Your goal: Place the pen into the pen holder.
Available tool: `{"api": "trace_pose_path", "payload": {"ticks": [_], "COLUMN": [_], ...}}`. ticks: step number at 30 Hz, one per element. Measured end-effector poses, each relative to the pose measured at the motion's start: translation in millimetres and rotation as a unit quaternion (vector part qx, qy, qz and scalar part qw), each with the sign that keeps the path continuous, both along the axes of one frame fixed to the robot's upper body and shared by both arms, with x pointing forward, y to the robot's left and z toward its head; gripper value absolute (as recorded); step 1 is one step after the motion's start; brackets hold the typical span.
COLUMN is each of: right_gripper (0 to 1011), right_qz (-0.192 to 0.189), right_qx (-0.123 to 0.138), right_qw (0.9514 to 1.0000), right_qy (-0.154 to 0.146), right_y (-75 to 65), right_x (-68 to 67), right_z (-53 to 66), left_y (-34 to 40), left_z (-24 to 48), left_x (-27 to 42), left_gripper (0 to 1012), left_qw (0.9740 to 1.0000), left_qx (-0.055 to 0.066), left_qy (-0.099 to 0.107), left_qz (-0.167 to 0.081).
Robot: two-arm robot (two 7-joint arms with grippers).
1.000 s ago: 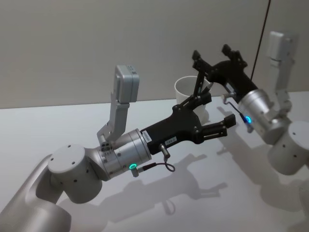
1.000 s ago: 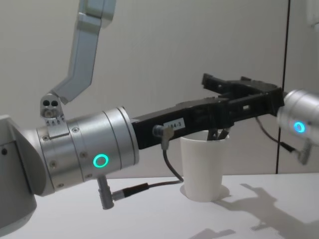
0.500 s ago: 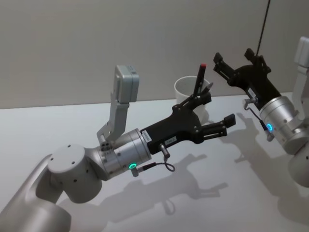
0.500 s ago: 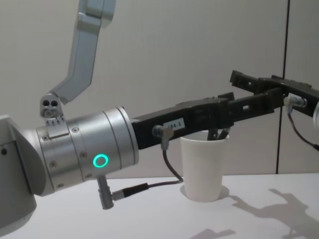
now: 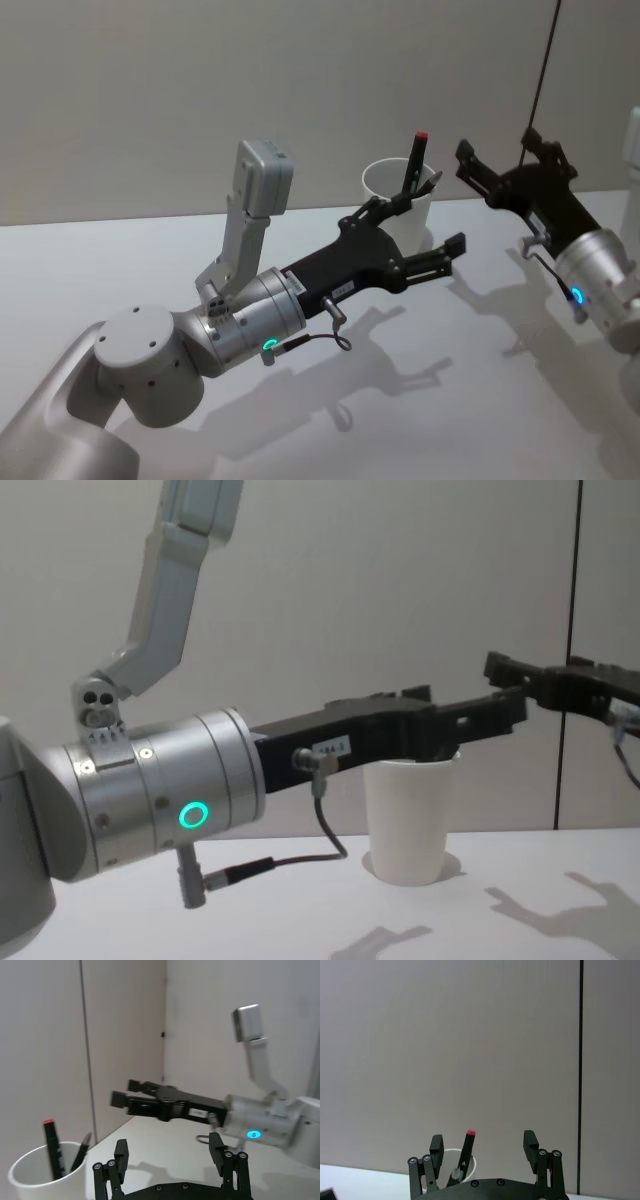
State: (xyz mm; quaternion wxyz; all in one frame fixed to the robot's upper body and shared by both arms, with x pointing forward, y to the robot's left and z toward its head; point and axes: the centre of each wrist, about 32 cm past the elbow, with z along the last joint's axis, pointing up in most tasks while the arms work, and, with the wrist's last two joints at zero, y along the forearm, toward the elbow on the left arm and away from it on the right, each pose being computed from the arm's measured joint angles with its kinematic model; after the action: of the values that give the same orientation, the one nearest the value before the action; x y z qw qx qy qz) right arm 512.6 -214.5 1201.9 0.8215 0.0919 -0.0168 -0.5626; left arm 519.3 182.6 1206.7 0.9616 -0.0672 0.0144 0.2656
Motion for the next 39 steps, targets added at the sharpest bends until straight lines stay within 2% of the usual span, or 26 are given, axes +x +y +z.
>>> {"api": "trace_pose_path", "payload": {"ticks": [4,10,11,14,20,22,23,24,32,33,35,37,38,39], "right_gripper": [1001,1001,1001,1001,1001,1001,1001,1001,1001,1001,1001,1001,1001,1002], "right_qz": [-0.003,-0.008,-0.009,-0.011,-0.015,-0.016,-0.016,-0.017,-0.018,-0.018,-0.018,-0.018,-0.018,-0.018], "right_qx": [-0.011,-0.028,-0.03,-0.039,-0.056,-0.062,-0.064,-0.067,-0.075,-0.075,-0.075,-0.075,-0.075,-0.075], "right_qw": [0.9999,0.9995,0.9994,0.9991,0.998,0.9976,0.9974,0.9972,0.9965,0.9965,0.9965,0.9965,0.9965,0.9965], "right_qy": [0.005,0.012,0.013,0.017,0.024,0.026,0.027,0.028,0.031,0.031,0.031,0.031,0.031,0.031], "right_y": [-4.0,-10.0,-10.7,-13.4,-18.2,-19.7,-20.2,-20.9,-22.9,-22.9,-22.9,-22.9,-22.9,-22.9], "right_x": [-10.3,-25.9,-28.0,-36.1,-52.2,-57.7,-59.3,-62.2,-68.9,-69.0,-69.1,-69.2,-69.2,-69.2], "right_z": [-3.2,-7.1,-7.4,-9.1,-11.6,-12.1,-12.3,-12.4,-13.2,-13.2,-13.2,-13.1,-13.2,-13.1], "left_y": [1.2,3.6,3.6,4.9,6.7,7.6,7.6,8.1,10.5,10.8,11.3,12.1,12.5,12.5], "left_z": [-0.2,-0.5,-0.5,-0.6,-1.0,-1.1,-1.1,-1.2,-1.5,-1.6,-1.7,-1.8,-1.8,-1.8], "left_x": [-1.7,-5.5,-5.5,-7.6,-10.6,-12.2,-12.2,-13.1,-17.5,-18.4,-19.3,-20.6,-21.4,-21.4], "left_gripper": [1001,1001,1001,1001,1001,1001,1001,1001,1001,1001,1001,1001,1001,1001], "left_qw": [0.9997,0.9974,0.9974,0.995,0.9905,0.9874,0.9874,0.9857,0.9753,0.9728,0.9703,0.9666,0.9639,0.9639], "left_qx": [0.011,0.033,0.033,0.044,0.059,0.068,0.068,0.072,0.091,0.095,0.098,0.103,0.106,0.106], "left_qy": [-0.003,-0.011,-0.011,-0.017,-0.025,-0.03,-0.03,-0.033,-0.048,-0.052,-0.055,-0.06,-0.064,-0.064], "left_qz": [0.02,0.064,0.064,0.088,0.121,0.14,0.14,0.149,0.195,0.205,0.214,0.227,0.236,0.236]}}
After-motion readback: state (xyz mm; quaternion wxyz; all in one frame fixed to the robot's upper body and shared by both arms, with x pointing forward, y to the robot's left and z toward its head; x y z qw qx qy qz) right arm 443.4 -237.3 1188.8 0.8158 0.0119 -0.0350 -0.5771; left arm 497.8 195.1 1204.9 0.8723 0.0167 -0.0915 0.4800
